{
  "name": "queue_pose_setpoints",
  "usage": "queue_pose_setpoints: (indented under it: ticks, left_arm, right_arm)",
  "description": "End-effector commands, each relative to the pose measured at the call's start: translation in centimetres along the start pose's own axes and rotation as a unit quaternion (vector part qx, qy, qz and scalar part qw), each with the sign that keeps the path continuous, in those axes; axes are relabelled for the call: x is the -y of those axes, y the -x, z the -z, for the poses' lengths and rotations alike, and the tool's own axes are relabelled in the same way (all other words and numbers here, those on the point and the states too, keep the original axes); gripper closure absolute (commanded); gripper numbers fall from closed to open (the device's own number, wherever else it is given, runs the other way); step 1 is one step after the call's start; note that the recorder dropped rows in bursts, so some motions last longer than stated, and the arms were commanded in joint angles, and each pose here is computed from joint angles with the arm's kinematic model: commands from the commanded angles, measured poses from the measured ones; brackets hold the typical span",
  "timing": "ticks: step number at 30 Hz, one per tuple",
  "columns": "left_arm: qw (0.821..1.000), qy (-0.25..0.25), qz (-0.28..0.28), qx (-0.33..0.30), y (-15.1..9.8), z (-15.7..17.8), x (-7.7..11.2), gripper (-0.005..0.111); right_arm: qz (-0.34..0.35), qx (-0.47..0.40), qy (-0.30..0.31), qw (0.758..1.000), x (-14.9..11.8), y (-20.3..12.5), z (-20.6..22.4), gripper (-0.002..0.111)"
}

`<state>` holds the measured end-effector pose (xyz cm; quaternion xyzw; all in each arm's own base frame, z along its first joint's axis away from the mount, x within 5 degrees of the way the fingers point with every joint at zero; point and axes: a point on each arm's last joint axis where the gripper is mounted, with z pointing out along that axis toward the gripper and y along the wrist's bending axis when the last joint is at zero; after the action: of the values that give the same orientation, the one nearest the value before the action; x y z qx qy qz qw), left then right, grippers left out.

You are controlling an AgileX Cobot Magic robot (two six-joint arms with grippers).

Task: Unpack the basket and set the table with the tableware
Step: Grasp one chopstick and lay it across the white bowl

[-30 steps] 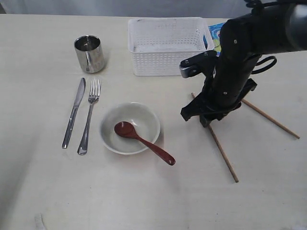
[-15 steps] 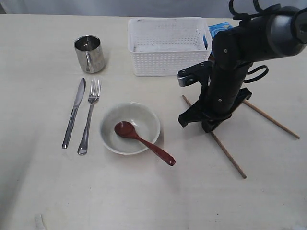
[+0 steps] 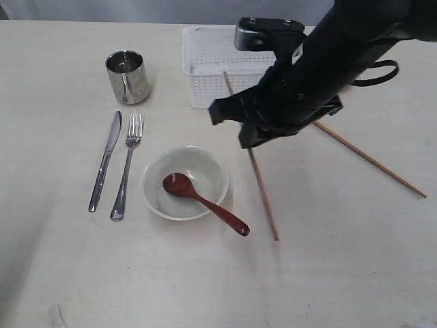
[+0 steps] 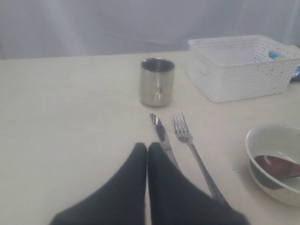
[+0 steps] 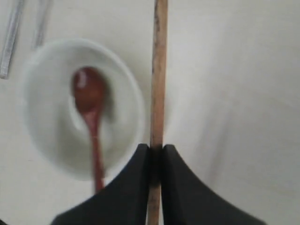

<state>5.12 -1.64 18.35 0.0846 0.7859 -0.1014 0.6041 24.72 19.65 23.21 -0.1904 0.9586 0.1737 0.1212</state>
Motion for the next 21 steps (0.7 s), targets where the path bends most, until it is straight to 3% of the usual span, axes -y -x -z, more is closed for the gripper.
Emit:
queue_pose_setpoints:
  ticks: [1,8,15,21]
  left_arm:
    - [1.000,-0.002,0.000,0.001,-0.1,0.0,0.0,0.107]
    - [1.000,-0.002,0.000,0.001,-0.1,0.0,0.0,0.107]
    - [1.000,-0.002,0.000,0.001,-0.1,0.0,0.0,0.107]
    - [1.000,-0.002,0.000,0.001,-0.1,0.0,0.0,0.107]
  right_arm:
    - [-0.007,0.051,0.058,0.997,-3.6,0.2,-0.2,0.109]
    - [-0.027,0.034,0.078,0.996,-6.6,1.5,-3.5,0.109]
    - [-0.042,-0.042,0.062,0.996,-7.0,3.1,-7.7,0.109]
    - [-0.069,-0.063,0.025,0.995,-5.3,3.3,-9.5,0.109]
